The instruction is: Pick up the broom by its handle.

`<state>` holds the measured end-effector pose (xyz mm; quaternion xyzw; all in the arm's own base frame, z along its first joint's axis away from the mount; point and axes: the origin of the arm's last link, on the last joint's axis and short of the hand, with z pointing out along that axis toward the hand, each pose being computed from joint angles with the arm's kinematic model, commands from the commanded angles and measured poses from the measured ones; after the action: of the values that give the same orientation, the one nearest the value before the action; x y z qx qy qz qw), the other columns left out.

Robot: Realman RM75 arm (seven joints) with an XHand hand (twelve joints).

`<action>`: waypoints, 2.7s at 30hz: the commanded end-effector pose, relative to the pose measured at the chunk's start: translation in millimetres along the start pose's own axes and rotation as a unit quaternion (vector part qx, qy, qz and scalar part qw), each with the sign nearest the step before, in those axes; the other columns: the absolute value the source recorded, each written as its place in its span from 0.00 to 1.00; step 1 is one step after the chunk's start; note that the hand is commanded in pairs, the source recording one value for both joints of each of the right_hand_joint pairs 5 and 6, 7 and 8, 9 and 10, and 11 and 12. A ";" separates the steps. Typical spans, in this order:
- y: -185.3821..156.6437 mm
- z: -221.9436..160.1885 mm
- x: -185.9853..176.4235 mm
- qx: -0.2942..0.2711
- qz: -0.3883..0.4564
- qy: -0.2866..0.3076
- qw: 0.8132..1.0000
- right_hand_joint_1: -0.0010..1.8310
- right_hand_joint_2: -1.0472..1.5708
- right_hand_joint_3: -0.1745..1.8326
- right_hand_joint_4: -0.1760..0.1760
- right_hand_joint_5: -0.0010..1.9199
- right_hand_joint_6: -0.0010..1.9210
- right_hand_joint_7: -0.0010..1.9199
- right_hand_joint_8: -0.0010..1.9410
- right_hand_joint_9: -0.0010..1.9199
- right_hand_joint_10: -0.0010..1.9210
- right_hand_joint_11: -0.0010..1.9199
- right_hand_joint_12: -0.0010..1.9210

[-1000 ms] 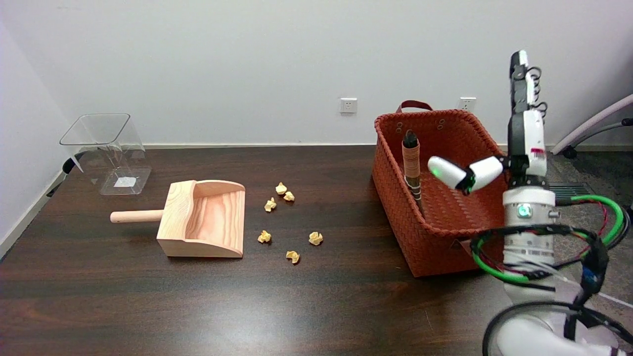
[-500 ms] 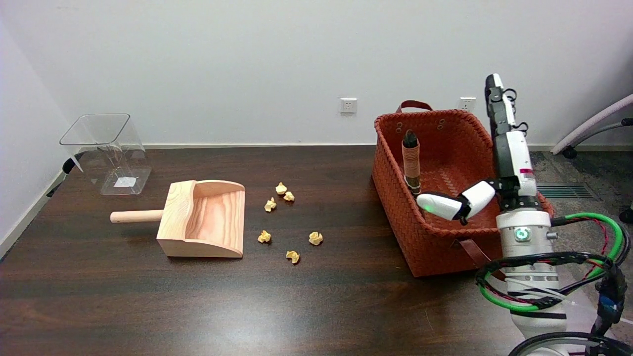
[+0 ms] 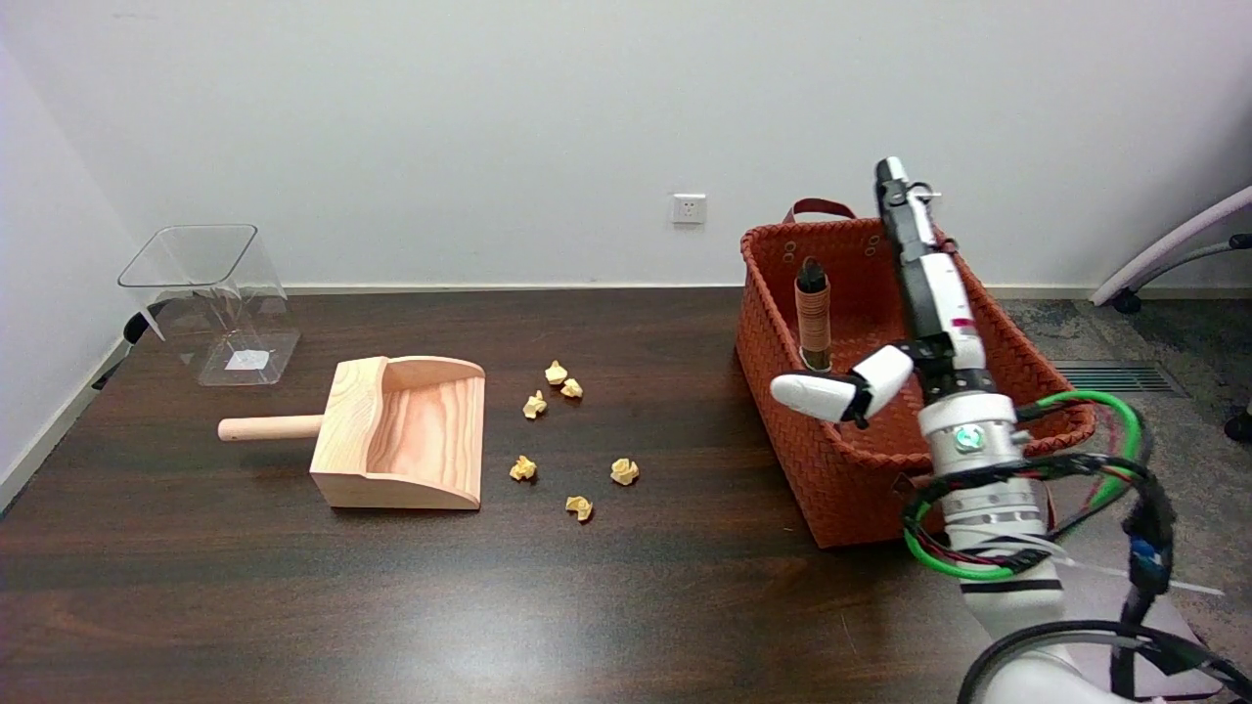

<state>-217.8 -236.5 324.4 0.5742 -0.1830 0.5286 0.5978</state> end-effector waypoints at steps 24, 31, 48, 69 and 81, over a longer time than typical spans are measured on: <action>41.9 15.5 -26.0 -0.064 0.042 -0.022 0.997 0.58 0.28 0.54 0.50 0.15 0.15 0.35 0.34 0.15 0.15 0.15 0.15; 35.6 16.4 -29.7 -0.063 0.056 -0.028 0.996 0.59 0.32 0.49 0.50 0.21 0.21 0.48 0.48 0.21 0.21 0.21 0.21; 21.6 20.9 -44.7 -0.059 0.088 -0.056 0.993 0.55 0.47 0.51 0.50 0.79 0.79 0.93 0.92 0.79 0.79 0.79 0.79; 14.4 28.4 -47.4 -0.054 0.100 -0.048 0.992 0.67 0.51 0.59 0.50 1.00 1.00 1.00 0.99 1.00 1.00 1.00 1.00; -22.9 62.0 -11.1 0.021 -0.003 0.011 1.000 0.71 0.75 0.59 0.50 1.00 1.00 1.00 0.99 1.00 1.00 1.00 1.00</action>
<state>-232.6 -284.6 305.4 0.5479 -0.2781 0.5404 0.5748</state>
